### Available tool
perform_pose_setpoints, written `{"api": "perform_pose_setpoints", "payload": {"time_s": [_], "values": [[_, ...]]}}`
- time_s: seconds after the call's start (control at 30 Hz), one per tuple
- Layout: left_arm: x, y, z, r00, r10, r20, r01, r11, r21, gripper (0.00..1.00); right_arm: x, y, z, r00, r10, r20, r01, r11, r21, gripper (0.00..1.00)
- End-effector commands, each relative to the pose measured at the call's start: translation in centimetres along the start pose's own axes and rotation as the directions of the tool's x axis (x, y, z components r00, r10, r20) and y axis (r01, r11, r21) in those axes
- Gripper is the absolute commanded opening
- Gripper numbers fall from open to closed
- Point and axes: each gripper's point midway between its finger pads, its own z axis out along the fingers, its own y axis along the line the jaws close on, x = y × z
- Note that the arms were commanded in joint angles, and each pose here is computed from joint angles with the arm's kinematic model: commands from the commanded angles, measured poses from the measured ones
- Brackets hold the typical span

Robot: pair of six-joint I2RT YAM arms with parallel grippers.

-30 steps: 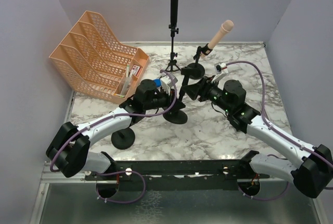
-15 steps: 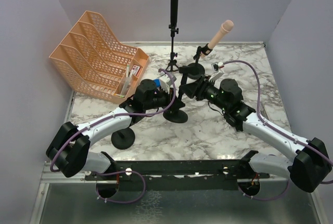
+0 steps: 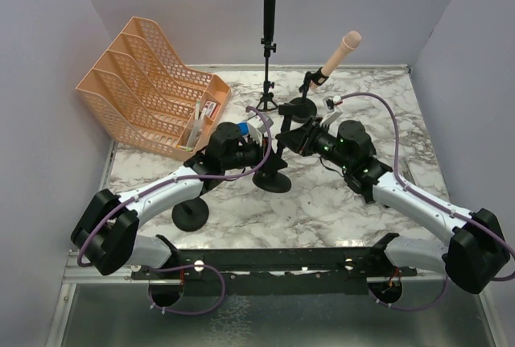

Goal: Attach the microphones to the stand

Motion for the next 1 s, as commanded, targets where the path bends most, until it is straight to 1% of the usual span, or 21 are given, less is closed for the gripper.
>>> {"api": "perform_pose_setpoints", "payload": {"time_s": [0.0, 0.13, 0.2, 0.27, 0.37, 0.4, 0.43, 0.47, 0.5, 0.53, 0.57, 0.6, 0.63, 0.7, 0.83, 0.97], "values": [[-4.0, -4.3, -1.2, 0.993, 0.072, 0.097, -0.086, 0.985, 0.149, 0.0, -0.6, 3.3, -1.4, 0.998, -0.068, 0.0, 0.067, 0.982, -0.179, 0.11], [-4.0, -6.0, -2.1, 0.992, 0.091, 0.09, -0.11, 0.968, 0.226, 0.0, -0.8, 4.9, -3.6, 0.985, -0.172, 0.033, 0.172, 0.919, -0.355, 0.06], [-3.8, -7.0, -2.5, 0.992, 0.099, 0.078, -0.117, 0.955, 0.273, 0.0, -0.8, 5.7, -4.7, 0.967, -0.251, 0.054, 0.248, 0.862, -0.442, 0.05], [-3.7, -7.8, -2.9, 0.991, 0.11, 0.072, -0.127, 0.941, 0.312, 0.0, 0.0, 6.8, -5.9, 0.938, -0.341, 0.063, 0.32, 0.779, -0.54, 0.03], [-3.9, -8.6, -3.4, 0.988, 0.134, 0.078, -0.153, 0.926, 0.346, 0.0, 1.1, 7.8, -7.1, 0.897, -0.436, 0.076, 0.381, 0.674, -0.633, 0.02], [-4.0, -8.7, -3.4, 0.986, 0.141, 0.083, -0.162, 0.924, 0.346, 0.0, 1.0, 7.8, -7.1, 0.893, -0.443, 0.079, 0.388, 0.67, -0.633, 0.02], [-4.2, -8.7, -3.5, 0.985, 0.146, 0.092, -0.169, 0.925, 0.341, 0.0, 0.5, 7.5, -6.7, 0.898, -0.432, 0.081, 0.39, 0.698, -0.601, 0.04], [-4.5, -8.6, -3.5, 0.984, 0.147, 0.101, -0.172, 0.929, 0.329, 0.0, -0.3, 6.7, -6.0, 0.91, -0.407, 0.08, 0.384, 0.754, -0.533, 0.1], [-4.7, -8.3, -3.5, 0.983, 0.145, 0.11, -0.172, 0.935, 0.311, 0.0, -1.2, 5.9, -5.4, 0.918, -0.387, 0.087, 0.382, 0.801, -0.461, 0.21], [-4.9, -8.1, -3.4, 0.982, 0.143, 0.121, -0.173, 0.941, 0.29, 0.0, -2.0, 4.8, -4.8, 0.927, -0.365, 0.092, 0.371, 0.849, -0.377, 0.38], [-5.3, -7.6, -3.3, 0.981, 0.14, 0.137, -0.172, 0.951, 0.257, 0.0, -3.1, 3.3, -4.3, 0.94, -0.323, 0.106, 0.34, 0.901, -0.269, 0.47], [-5.7, -7.0, -3.2, 0.979, 0.134, 0.152, -0.165, 0.962, 0.219, 0.0, -4.0, 2.0, -4.0, 0.952, -0.28, 0.124, 0.299, 0.938, -0.176, 0.53], [-6.1, -6.3, -3.0, 0.977, 0.129, 0.169, -0.159, 0.972, 0.174, 0.0, -4.5, 0.9, -3.9, 0.958, -0.25, 0.141, 0.266, 0.958, -0.109, 0.57], [-6.7, -4.8, -2.7, 0.974, 0.114, 0.197, -0.134, 0.987, 0.091, 0.0, -4.6, 0.3, -4.0, 0.968, -0.199, 0.152, 0.212, 0.974, -0.075, 0.6], [-7.2, -2.8, -2.0, 0.971, 0.083, 0.223, -0.085, 0.996, -0.001, 0.0, -4.0, 1.1, -3.9, 0.987, -0.089, 0.137, 0.106, 0.987, -0.124, 0.62], [-7.1, -2.3, -1.4, 0.973, 0.059, 0.223, -0.058, 0.998, -0.011, 0.0, -4.0, 2.2, -3.5, 0.99, -0.051, 0.131, 0.069, 0.988, -0.139, 0.62]]}}
